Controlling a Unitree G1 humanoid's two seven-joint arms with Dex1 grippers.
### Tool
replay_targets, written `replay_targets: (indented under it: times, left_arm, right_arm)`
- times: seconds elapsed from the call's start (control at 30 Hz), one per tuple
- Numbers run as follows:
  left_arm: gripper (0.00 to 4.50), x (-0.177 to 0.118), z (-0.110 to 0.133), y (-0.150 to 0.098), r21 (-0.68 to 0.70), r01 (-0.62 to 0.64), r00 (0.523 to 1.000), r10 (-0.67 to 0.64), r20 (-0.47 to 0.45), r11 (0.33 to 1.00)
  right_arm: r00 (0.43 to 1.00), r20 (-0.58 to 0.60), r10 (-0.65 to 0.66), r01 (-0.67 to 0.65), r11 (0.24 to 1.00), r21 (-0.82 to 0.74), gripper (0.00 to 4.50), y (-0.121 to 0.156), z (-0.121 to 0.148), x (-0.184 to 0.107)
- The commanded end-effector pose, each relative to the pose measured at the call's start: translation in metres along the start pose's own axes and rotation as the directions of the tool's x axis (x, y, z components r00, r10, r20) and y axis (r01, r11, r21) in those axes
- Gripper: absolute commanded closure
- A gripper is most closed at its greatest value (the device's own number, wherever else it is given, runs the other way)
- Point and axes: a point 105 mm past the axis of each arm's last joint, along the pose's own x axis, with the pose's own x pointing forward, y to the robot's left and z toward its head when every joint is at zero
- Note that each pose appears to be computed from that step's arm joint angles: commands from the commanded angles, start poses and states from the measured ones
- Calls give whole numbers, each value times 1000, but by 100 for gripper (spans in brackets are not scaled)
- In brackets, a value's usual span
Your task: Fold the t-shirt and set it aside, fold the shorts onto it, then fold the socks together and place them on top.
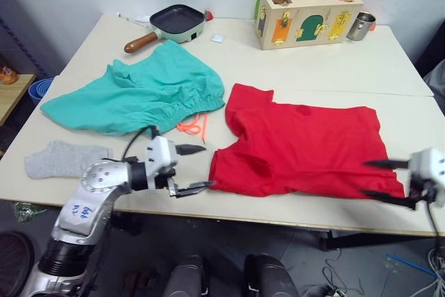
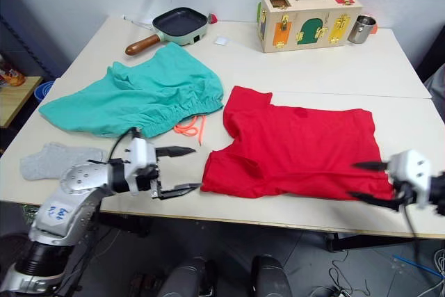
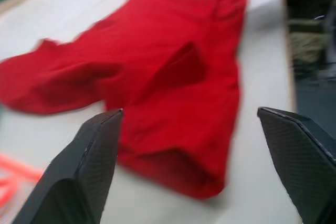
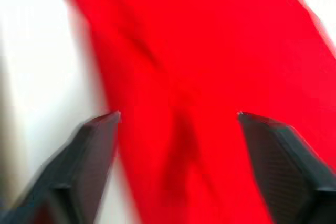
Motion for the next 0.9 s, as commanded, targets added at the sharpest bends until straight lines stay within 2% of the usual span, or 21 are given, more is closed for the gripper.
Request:
replay_targets:
  times: [0.03, 0.17, 0.23, 0.33, 0.43, 0.5, 0.63, 0.7, 0.8, 0.9]
  left_arm:
    - [141, 25, -2, -4, -8, 62, 998, -61, 30, 998]
    - [263, 62, -8, 4, -24, 23, 999, -22, 47, 999]
    - [329, 76, -13, 13, -40, -47, 998, 48, 32, 998]
    - [423, 84, -26, 20, -79, -116, 993, 114, -28, 990]
    - [423, 85, -47, 23, -102, -181, 978, 168, -123, 978]
    - [423, 83, -54, 28, -112, -230, 966, 213, -150, 967]
    - [423, 73, -68, 39, -162, -335, 932, 303, -197, 928]
    - [423, 68, -73, 42, -180, -363, 922, 325, -211, 914]
    - [423, 60, -75, 49, -205, -407, 908, 370, -197, 890]
    - [423, 60, -69, 51, -209, -399, 915, 374, -151, 893]
  right_arm:
    - [998, 56, -34, 36, 999, -33, 253, -1, 13, 18]
    - [995, 75, -71, 74, 996, -41, 391, 1, 6, 51]
    - [985, 129, -111, 113, 993, -11, 450, -2, 11, 63]
    - [983, 116, -144, 145, 989, -4, 450, -3, 7, 70]
    - [965, 42, -259, 259, 966, 1, 450, -15, -10, 66]
    - [943, 16, -332, 332, 943, 5, 450, -25, -18, 56]
    - [890, -21, -456, 456, 890, 11, 450, -44, -30, 22]
    - [869, -31, -494, 494, 869, 11, 450, -50, -35, 3]
    - [798, -92, -596, 600, 800, 22, 450, -63, -52, -46]
    - [756, -153, -636, 645, 764, 14, 450, -67, -69, -68]
